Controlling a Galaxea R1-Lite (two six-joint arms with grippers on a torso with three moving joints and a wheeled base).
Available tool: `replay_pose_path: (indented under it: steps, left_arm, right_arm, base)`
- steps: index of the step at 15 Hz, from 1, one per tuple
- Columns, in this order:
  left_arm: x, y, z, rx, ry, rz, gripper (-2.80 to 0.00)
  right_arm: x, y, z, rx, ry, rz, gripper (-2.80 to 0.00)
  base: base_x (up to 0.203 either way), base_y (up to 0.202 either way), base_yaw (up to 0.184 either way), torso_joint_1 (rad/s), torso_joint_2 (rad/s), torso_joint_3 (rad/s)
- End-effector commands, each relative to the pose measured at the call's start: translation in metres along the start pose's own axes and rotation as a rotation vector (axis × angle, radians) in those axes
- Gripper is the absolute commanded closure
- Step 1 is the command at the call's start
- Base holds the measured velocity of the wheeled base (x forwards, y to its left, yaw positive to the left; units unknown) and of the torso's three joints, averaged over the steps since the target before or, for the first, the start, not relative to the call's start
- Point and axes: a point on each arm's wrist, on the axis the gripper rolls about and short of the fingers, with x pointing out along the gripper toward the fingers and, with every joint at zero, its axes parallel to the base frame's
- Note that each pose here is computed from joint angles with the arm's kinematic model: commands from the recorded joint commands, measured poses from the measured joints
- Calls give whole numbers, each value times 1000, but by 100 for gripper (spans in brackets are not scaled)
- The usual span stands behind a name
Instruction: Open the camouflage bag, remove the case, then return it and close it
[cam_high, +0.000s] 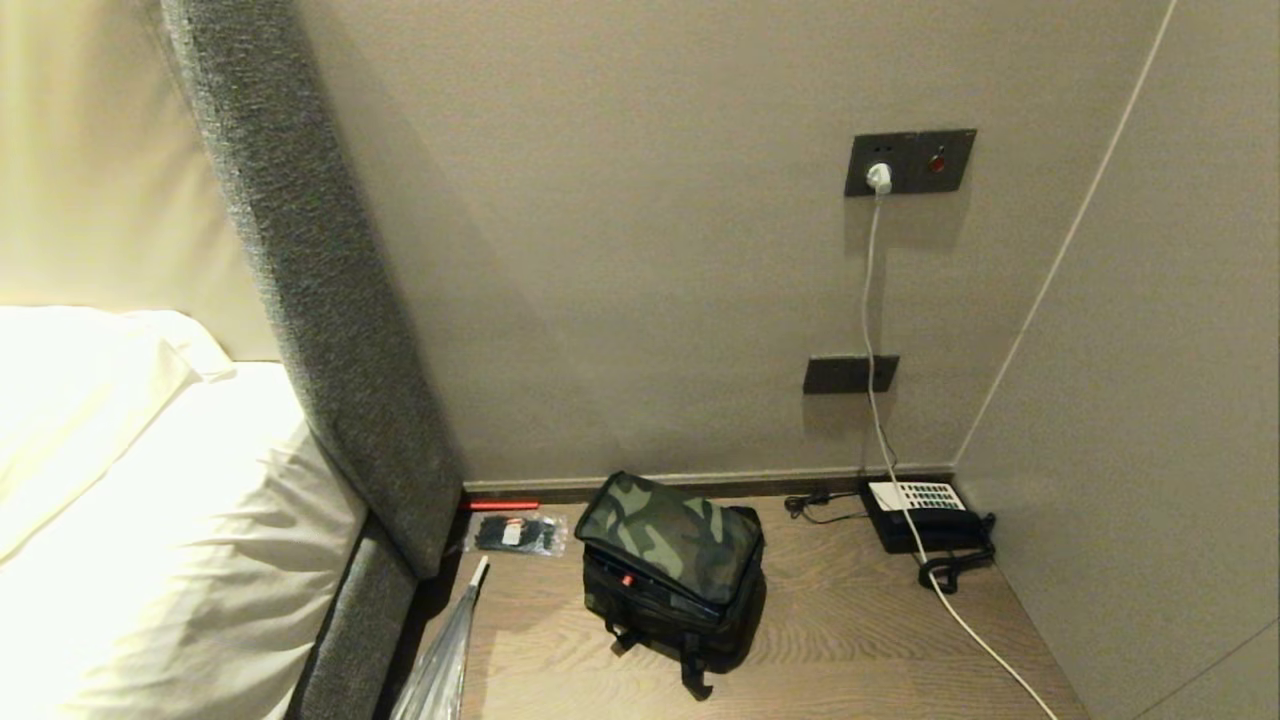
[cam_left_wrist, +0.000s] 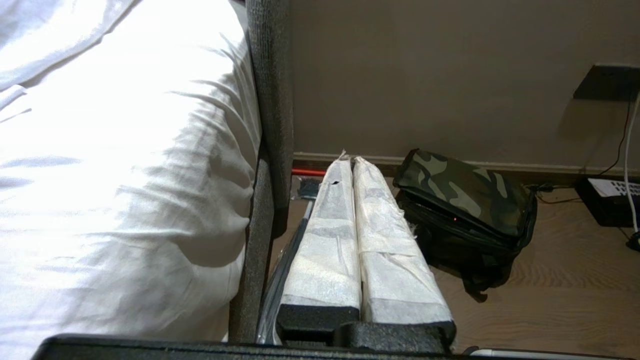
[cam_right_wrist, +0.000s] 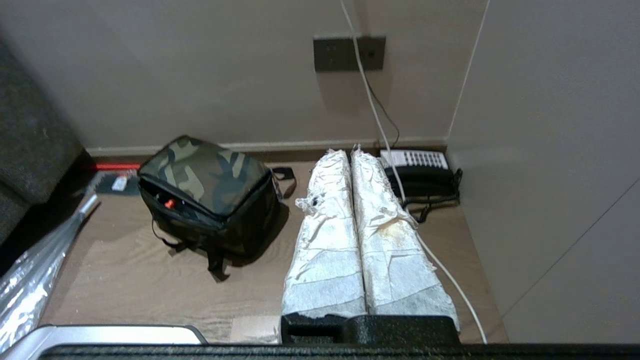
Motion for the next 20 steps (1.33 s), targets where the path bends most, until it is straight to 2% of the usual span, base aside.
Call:
replay_pose_path:
  steps: [1,8,20]
  left_arm:
    - [0,0,-1,0,1,0,0]
    - [0,0,-1,9,0,-2,0]
    - [0,0,-1,9,0,-2,0]
  right_arm:
    - [0,0,0,0,-1,-1,0]
    - [0,0,0,0,-3,-1,0]
    - [0,0,0,-6,-3,1,0]
  base:
    - [0,0,0,-2,-8,202]
    - [0,0,0,1,1,172]
    - [0,0,0,0,0,4]
